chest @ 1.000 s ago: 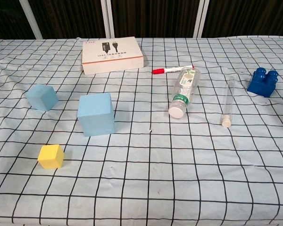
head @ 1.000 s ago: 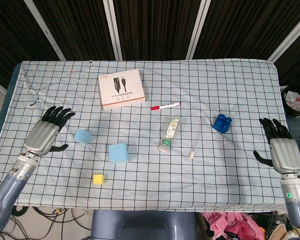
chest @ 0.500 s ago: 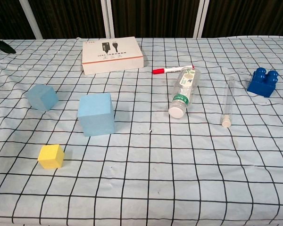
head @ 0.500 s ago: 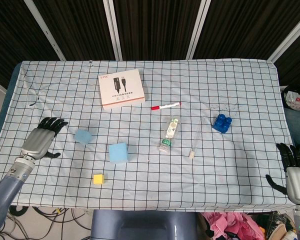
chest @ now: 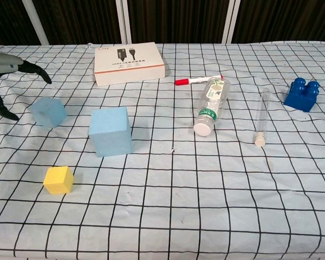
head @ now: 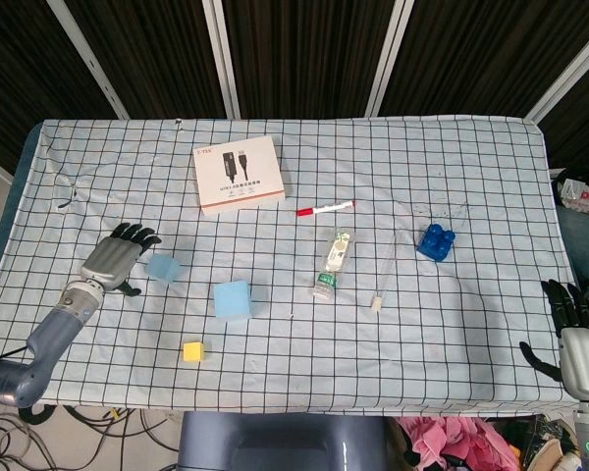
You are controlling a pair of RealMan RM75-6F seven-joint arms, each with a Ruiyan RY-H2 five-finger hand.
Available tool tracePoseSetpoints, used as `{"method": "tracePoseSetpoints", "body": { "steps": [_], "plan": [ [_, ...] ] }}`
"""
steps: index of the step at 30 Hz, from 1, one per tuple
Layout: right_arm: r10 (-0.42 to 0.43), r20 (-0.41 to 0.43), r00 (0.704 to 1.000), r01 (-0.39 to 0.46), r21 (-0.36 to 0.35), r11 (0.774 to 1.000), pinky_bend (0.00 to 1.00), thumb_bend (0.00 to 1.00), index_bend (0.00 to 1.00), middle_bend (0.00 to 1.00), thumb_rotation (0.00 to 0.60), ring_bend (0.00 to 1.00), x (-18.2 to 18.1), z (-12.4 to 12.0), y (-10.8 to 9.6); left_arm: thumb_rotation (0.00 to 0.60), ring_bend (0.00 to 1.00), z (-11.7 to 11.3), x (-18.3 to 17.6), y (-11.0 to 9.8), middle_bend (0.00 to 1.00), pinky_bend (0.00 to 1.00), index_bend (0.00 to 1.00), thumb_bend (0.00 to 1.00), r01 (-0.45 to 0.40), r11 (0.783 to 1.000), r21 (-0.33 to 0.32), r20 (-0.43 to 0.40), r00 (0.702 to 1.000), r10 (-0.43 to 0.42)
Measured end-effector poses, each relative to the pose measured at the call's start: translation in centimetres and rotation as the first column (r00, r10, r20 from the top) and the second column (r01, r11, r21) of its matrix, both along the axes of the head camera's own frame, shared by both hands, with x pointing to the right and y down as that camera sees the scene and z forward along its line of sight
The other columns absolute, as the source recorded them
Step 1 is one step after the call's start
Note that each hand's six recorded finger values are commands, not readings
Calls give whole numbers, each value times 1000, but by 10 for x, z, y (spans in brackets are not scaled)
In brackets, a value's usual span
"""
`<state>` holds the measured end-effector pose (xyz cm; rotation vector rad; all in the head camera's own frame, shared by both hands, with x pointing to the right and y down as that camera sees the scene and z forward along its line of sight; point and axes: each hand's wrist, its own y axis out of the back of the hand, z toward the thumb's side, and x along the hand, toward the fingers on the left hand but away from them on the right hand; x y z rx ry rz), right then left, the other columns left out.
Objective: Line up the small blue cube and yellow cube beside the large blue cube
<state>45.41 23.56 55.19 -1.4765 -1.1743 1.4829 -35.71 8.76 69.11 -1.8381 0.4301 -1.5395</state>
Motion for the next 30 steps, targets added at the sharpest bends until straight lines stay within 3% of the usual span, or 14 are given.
{"method": "tracePoseSetpoints", "body": {
  "steps": [13,30],
  "plan": [
    [12,-9,1000,-12,-2,1000,108,189,11,62,600,0,4,-1,3,600,0,26,13,-8,103,0,267,190,0,1000,-12,26,1000,0],
    [28,-15,1000,-28,-3,1000,108,190,11,62,600,0,10,1,2,600,0,34,15,-11,125,0,392,261,11,1000,0,58,998,-11]
  ]
}}
